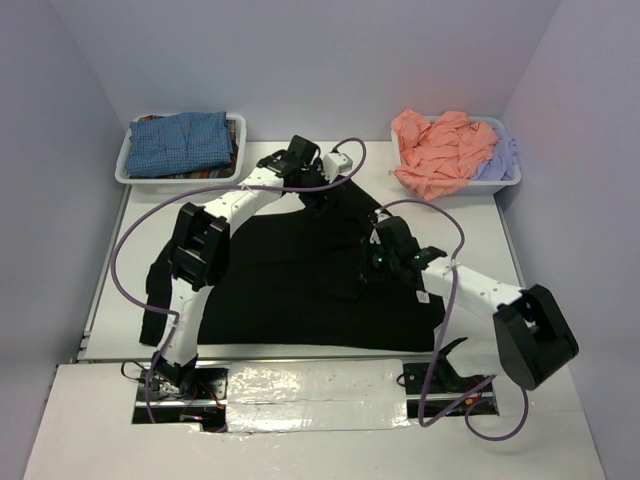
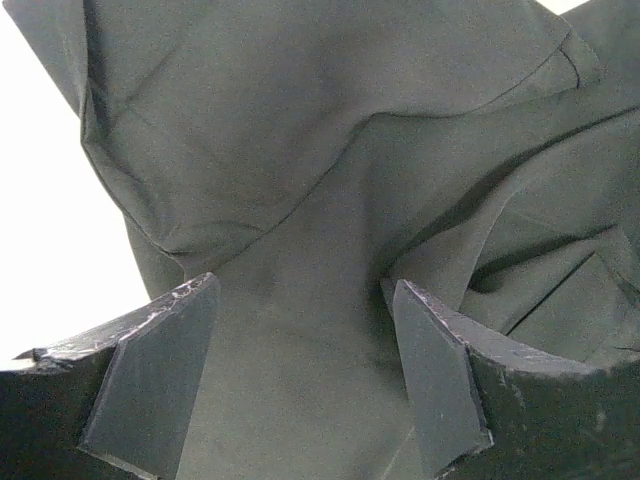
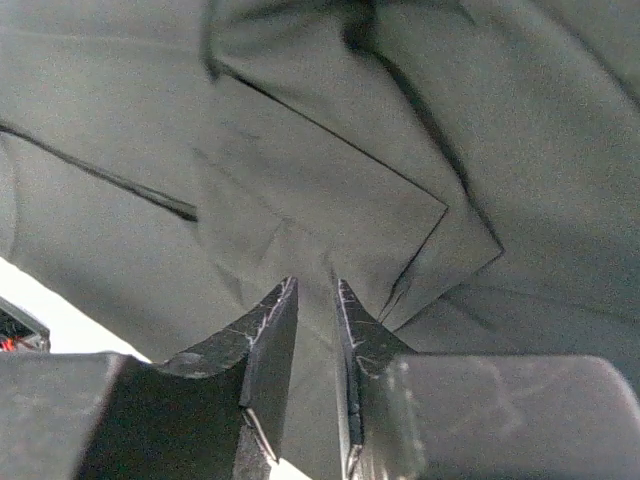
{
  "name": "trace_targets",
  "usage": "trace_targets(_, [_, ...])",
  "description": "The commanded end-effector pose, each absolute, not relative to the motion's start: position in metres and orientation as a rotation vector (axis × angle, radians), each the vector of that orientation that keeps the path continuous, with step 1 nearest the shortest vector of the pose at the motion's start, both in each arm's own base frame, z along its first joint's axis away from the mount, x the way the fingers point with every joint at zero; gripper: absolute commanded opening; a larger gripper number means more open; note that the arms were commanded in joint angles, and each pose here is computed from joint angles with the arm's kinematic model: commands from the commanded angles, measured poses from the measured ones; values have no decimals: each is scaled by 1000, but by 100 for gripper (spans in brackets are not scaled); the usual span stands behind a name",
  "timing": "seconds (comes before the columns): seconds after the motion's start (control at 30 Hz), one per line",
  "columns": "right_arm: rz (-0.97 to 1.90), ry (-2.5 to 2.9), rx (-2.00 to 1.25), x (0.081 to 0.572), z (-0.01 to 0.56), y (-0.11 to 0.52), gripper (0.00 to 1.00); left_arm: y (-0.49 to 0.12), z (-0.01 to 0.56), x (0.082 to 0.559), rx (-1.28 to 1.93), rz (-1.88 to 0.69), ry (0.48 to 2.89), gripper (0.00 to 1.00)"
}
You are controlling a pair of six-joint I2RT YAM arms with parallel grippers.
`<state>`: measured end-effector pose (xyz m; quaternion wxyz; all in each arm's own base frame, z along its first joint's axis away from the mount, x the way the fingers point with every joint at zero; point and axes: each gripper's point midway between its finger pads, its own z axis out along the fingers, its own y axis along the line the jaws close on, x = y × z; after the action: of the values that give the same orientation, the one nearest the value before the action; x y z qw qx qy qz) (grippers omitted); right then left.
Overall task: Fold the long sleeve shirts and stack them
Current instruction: Fold the shirt
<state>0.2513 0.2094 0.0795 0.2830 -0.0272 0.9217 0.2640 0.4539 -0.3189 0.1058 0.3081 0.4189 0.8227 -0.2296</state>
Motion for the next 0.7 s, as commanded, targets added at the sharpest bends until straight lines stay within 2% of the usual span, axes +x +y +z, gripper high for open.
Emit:
trace_targets(0.0, [795, 2499, -39, 254, 77, 220, 30, -324, 138, 456, 1129, -582, 2097, 84])
trace_targets(0.13, [704, 2569, 57, 261, 58, 210, 36, -319, 141, 464, 1116, -521, 2096, 84])
trace_targets(0.23, [628, 2617, 147, 262, 44, 200, 40, -320, 155, 452, 1178, -553, 2053, 82])
trace_targets(0.37, [655, 2592, 214, 263, 42, 200, 51, -320, 144, 390, 1388, -703, 2060, 66])
trace_targets(0.5, [677, 2567, 212, 271, 44, 204, 53, -321, 109, 346, 1525, -788, 2122, 60])
trace_targets(0.67, [610, 2593, 216, 281, 39, 198, 51, -333, 106, 341, 1480, -841, 2142, 61])
